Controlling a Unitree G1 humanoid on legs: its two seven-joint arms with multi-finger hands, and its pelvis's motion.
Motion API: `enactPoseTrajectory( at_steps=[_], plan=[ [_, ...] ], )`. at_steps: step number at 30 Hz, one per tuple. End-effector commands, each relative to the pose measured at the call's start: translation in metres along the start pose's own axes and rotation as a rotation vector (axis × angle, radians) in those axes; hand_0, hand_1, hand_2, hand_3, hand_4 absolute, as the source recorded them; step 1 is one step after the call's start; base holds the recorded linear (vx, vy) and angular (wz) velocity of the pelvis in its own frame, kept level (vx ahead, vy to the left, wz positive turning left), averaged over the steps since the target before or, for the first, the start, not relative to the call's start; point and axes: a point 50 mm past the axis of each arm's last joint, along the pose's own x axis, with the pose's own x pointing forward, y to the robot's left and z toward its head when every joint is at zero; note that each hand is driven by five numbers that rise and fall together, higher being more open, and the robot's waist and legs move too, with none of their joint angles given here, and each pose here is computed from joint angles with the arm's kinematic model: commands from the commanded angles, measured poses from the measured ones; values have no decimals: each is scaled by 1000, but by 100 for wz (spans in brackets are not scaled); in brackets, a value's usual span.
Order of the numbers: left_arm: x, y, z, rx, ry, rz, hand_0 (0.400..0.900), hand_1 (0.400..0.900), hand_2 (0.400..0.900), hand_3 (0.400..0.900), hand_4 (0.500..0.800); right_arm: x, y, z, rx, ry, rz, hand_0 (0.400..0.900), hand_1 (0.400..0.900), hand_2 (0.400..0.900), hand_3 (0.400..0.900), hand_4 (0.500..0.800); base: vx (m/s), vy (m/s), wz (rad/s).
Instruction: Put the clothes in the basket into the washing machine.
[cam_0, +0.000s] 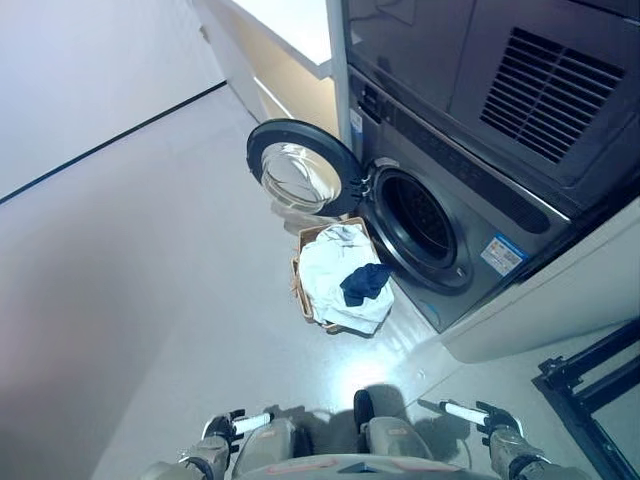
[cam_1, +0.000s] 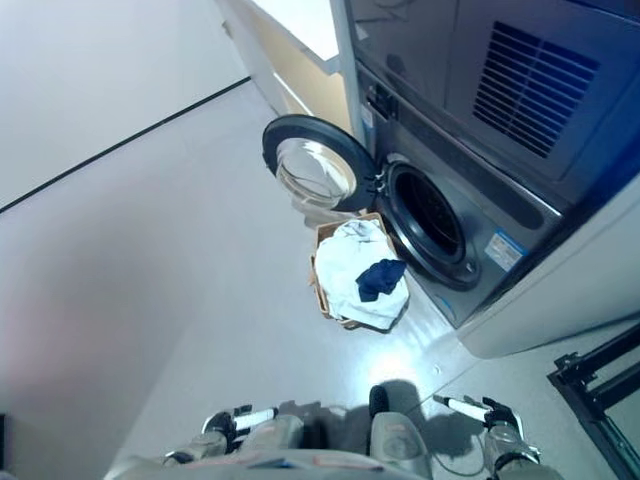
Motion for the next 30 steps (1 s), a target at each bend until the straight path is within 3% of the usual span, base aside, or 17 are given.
enactPoseTrajectory(
  at_steps=[1,8,13,21,30],
  plan=[
    [-5,20,-44,35,104,72,900,900,900,900,800,-1,-11,-9,-93,-9,-26,900,900,900,900,800,339,14,-17],
    [-8,26,-62,14,154,104,900,900,900,900,800,-2,-2,-11,-142,-12,5,900,900,900,900,800,400,64,-24],
    [-9,32,-66,15,165,118,900,900,900,900,800,-3,7,-13,-134,-7,34,900,900,900,900,800,571,280,-49],
    [-6,52,-40,40,89,162,900,900,900,900,800,-6,30,4,-113,-93,113,900,900,900,900,800,367,264,-15],
    [-3,65,-7,42,6,213,900,900,900,900,800,-10,44,35,-125,-216,138,900,900,900,900,800,79,108,1]
  ],
)
